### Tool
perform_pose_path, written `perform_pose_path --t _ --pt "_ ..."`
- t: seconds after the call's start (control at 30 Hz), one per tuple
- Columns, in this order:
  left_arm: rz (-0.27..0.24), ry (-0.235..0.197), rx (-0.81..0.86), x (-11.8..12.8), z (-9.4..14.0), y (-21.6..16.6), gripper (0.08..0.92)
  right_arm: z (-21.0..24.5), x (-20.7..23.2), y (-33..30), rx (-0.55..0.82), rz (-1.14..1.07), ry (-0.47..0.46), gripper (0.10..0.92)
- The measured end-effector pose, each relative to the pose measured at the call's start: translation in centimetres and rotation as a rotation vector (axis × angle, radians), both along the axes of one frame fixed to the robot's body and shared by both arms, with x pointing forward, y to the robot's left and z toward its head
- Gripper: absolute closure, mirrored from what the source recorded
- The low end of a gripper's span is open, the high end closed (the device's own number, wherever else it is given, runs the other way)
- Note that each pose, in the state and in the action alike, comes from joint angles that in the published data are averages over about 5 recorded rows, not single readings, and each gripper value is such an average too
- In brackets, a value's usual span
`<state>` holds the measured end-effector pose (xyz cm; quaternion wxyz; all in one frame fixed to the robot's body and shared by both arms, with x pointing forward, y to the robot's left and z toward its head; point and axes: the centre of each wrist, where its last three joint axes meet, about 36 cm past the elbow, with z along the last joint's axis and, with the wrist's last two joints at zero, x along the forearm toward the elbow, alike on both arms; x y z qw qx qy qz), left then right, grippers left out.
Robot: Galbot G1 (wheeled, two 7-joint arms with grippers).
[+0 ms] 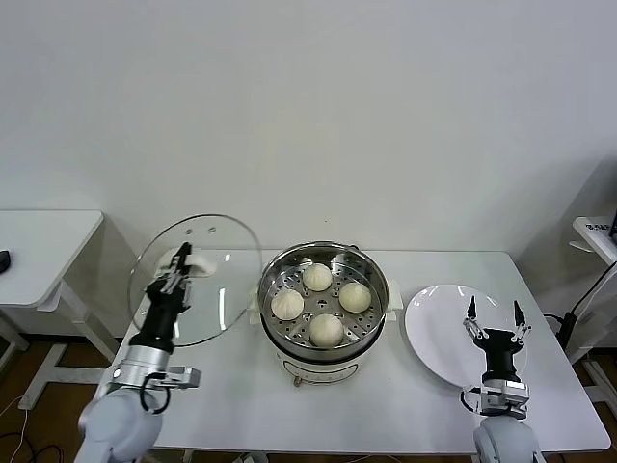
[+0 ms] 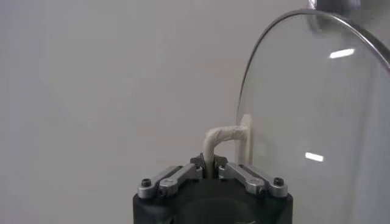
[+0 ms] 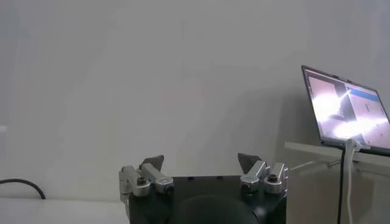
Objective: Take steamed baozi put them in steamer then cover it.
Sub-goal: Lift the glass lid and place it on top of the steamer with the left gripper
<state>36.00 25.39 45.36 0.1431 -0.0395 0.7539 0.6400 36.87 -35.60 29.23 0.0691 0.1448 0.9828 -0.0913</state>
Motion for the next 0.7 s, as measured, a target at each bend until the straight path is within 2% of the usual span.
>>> perform_pose_path --t 0.17,0.37,0.53,0.7 --pt "-0.049 0.014 -0.029 -0.2 1.8 -4.6 0.806 0.0 0.5 0.2 0.000 -0.008 0.004 0.200" --pt "-0.097 0.078 -0.059 0.3 2.3 -10.0 0.806 -0.4 0.8 0.2 0.001 -0.023 0.007 0.200" --pt "-0.115 0.139 -0.034 1.1 2.1 -14.0 0.806 -0.9 1.0 0.1 0.003 -0.039 0.016 0.200" --pt "-0.112 0.191 0.021 1.7 1.9 -17.1 0.806 -1.2 1.2 0.1 0.008 -0.052 0.025 0.200"
